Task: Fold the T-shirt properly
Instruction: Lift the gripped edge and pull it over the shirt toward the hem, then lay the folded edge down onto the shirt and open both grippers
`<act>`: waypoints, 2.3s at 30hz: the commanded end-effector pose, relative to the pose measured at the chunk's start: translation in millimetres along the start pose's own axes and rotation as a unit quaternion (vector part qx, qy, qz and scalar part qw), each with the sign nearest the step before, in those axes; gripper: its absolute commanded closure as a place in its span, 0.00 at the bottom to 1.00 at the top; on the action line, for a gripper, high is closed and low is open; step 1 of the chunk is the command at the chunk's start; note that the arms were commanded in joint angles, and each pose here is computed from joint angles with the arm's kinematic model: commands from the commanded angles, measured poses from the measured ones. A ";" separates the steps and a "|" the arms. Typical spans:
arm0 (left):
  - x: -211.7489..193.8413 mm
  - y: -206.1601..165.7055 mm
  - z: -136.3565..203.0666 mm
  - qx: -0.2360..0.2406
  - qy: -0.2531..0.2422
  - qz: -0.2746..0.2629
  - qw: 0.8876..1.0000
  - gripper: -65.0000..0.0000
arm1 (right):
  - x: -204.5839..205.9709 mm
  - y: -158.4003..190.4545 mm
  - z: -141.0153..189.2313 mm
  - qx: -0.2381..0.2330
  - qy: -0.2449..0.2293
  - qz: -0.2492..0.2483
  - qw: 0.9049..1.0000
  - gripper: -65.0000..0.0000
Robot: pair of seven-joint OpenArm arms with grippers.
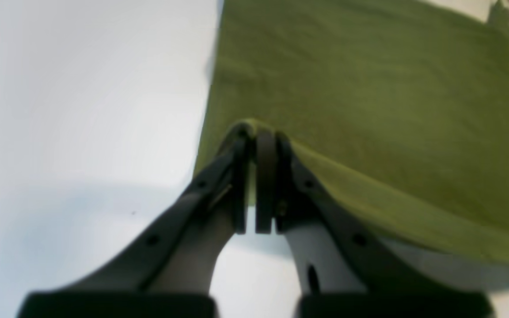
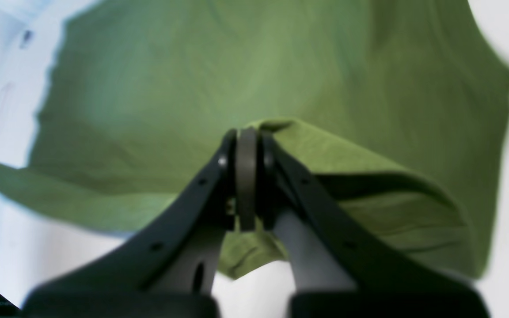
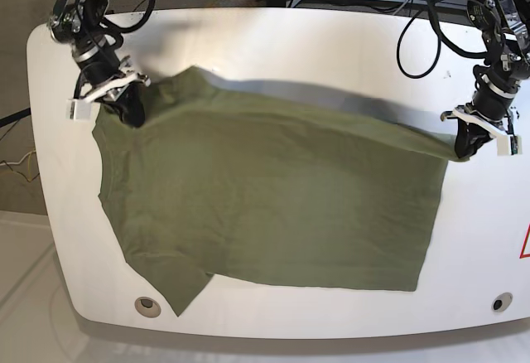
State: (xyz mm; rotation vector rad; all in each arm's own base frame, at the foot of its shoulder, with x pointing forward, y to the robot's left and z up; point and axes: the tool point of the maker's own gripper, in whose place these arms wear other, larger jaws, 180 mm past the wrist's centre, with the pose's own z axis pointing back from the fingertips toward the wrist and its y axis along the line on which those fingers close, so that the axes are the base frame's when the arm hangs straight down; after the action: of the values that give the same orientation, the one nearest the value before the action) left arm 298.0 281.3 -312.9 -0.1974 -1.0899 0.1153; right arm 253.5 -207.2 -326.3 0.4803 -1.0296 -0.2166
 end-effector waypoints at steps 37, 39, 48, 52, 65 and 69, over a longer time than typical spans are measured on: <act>46.2 39.7 -34.4 0.019 -0.044 0.047 0.998 1.00 | 68.7 -27.5 -56.8 0.023 -0.044 -0.014 0.999 1.00; 46.1 43.4 -35.3 0.022 -0.045 0.051 0.997 1.00 | 71.2 -30.4 -59.7 0.021 -0.045 -0.017 0.999 1.00; 49.5 51.2 -40.8 0.026 -0.047 0.051 0.997 1.00 | 77.1 -42.0 -71.7 0.007 -0.041 -0.017 0.999 1.00; 48.1 53.2 -44.5 0.027 -0.044 0.048 0.998 1.00 | 76.6 -47.6 -76.3 0.000 -0.037 -0.018 0.999 1.00; 48.6 40.9 -71.1 0.018 -0.025 0.020 0.999 0.98 | 59.0 -57.8 -88.6 -0.005 -0.014 -0.034 0.999 0.99; 54.5 41.5 -74.0 0.018 -0.032 0.020 0.999 0.88 | 58.1 -59.0 -90.4 -0.001 -0.016 -0.035 0.999 0.96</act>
State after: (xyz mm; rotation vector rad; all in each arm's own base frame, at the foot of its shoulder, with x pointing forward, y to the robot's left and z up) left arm 376.6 312.0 -333.5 -0.2087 -1.0690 0.1835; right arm 349.1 -246.3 -372.7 0.5115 -0.9497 -0.3097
